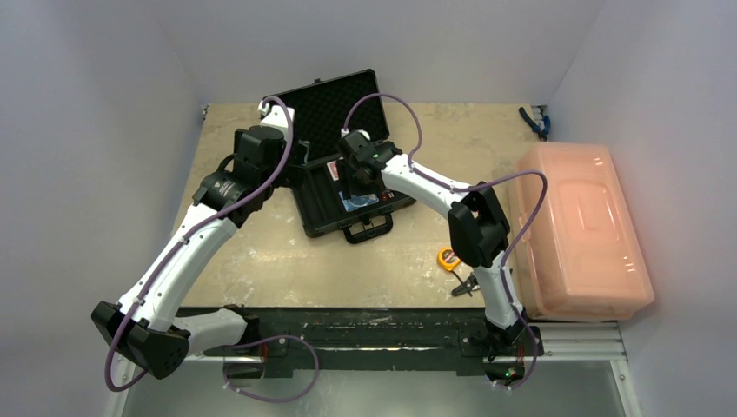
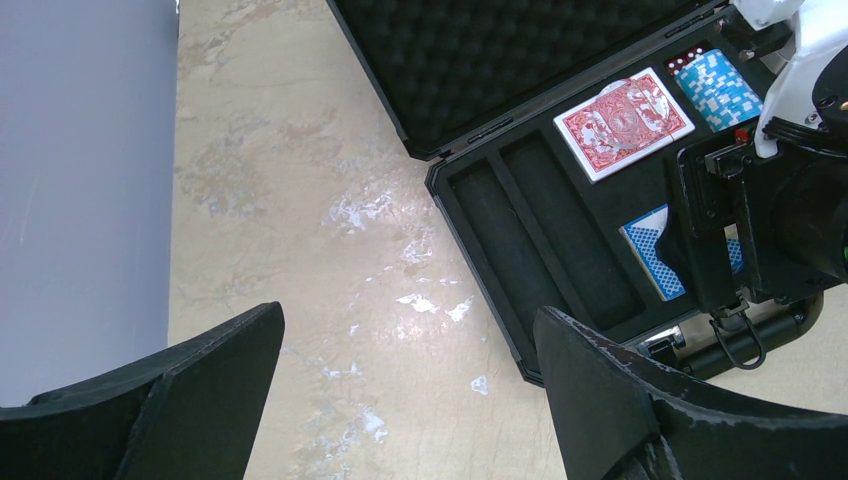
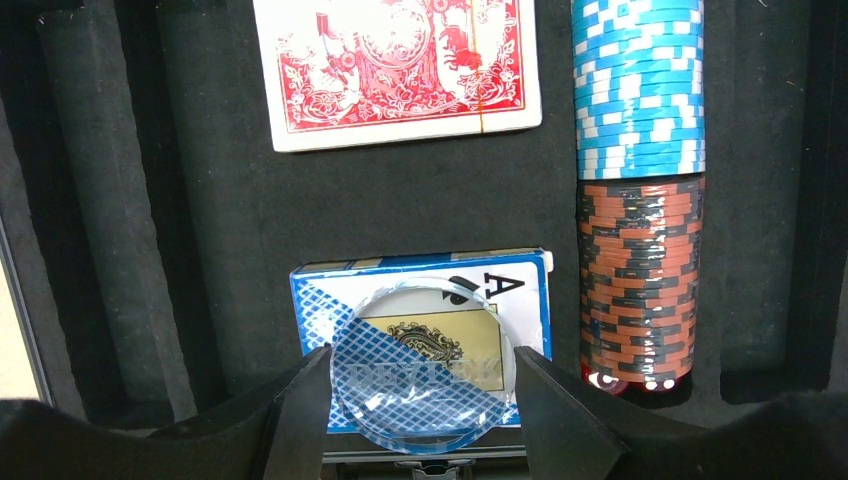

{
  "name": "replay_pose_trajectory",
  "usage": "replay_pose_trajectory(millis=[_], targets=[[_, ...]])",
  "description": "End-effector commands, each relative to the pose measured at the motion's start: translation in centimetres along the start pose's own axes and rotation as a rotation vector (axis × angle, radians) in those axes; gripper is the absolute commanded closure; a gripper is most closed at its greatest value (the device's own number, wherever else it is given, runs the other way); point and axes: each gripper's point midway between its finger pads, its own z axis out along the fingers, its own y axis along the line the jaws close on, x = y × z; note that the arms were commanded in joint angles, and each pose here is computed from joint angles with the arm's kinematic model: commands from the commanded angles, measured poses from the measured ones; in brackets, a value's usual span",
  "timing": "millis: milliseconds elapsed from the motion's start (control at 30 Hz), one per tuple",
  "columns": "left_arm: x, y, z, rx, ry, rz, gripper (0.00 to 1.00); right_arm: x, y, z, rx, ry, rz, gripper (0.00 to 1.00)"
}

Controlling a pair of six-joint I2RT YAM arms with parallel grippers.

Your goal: Pack up texas hold em set

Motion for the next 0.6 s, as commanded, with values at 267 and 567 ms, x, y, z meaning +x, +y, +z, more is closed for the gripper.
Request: replay_pose_trajectory(millis=[267, 567], targets=[[-1.31, 0.37, -0.77, 0.001, -0.053, -0.003, 0.04, -1.31, 0.87, -0.55, -0.023, -0.042, 0.018, 0.84], [-1.21, 0.32, -0.63, 0.000, -0.051, -0.001, 0.04, -1.61, 0.91, -0.74, -0.026, -0.056, 0.025, 0.38]])
